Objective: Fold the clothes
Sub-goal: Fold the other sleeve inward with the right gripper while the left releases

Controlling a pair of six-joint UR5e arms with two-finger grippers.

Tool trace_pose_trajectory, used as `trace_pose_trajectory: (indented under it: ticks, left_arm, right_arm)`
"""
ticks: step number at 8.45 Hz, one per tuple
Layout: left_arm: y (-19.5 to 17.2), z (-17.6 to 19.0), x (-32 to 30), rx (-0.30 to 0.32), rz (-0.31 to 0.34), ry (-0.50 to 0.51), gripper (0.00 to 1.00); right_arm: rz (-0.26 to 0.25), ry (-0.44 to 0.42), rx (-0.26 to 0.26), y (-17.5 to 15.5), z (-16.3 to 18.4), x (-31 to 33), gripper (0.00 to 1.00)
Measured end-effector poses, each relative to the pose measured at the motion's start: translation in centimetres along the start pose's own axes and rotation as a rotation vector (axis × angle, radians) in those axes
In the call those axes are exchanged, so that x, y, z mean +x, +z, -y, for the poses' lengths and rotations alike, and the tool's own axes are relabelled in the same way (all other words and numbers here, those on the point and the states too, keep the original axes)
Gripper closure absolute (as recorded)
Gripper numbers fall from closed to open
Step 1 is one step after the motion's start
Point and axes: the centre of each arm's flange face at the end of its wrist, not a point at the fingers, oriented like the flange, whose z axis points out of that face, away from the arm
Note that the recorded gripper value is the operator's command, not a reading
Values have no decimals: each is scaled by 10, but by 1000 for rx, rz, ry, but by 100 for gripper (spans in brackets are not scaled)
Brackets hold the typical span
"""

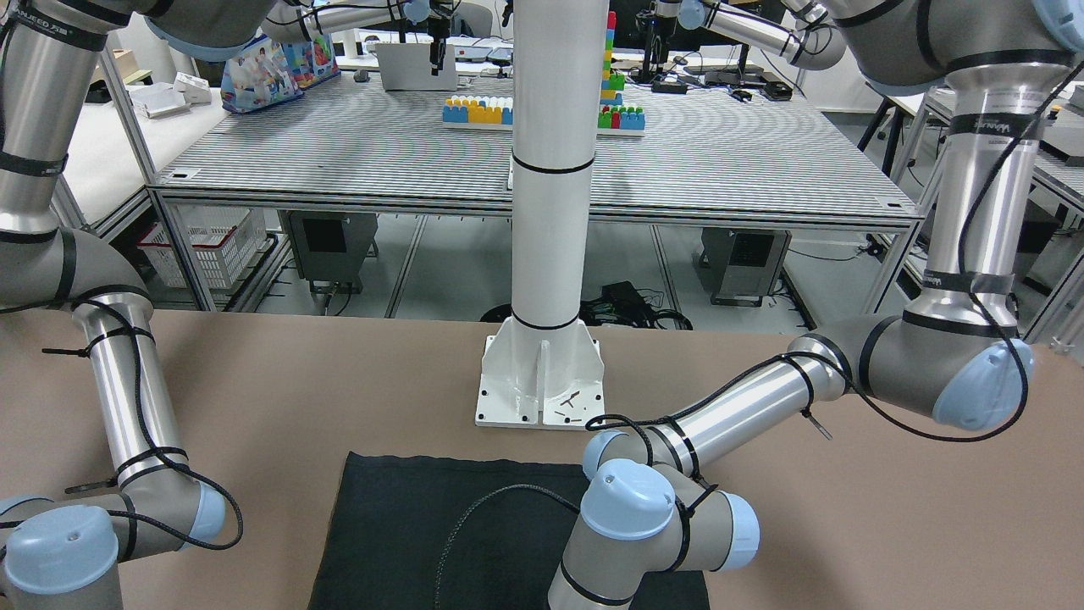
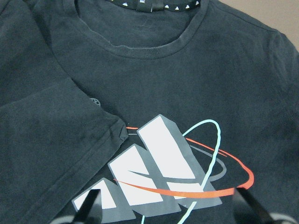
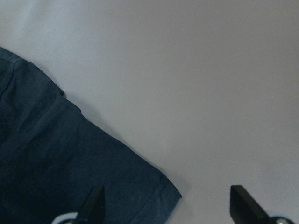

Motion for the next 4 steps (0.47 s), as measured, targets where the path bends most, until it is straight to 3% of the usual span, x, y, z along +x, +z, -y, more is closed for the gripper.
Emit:
trace_pose_trajectory:
  ticks: [4]
  left_arm:
    - [4,-4,-5,6,11,7,0]
  right_arm:
    - [61,117,29,18,-7,1,28]
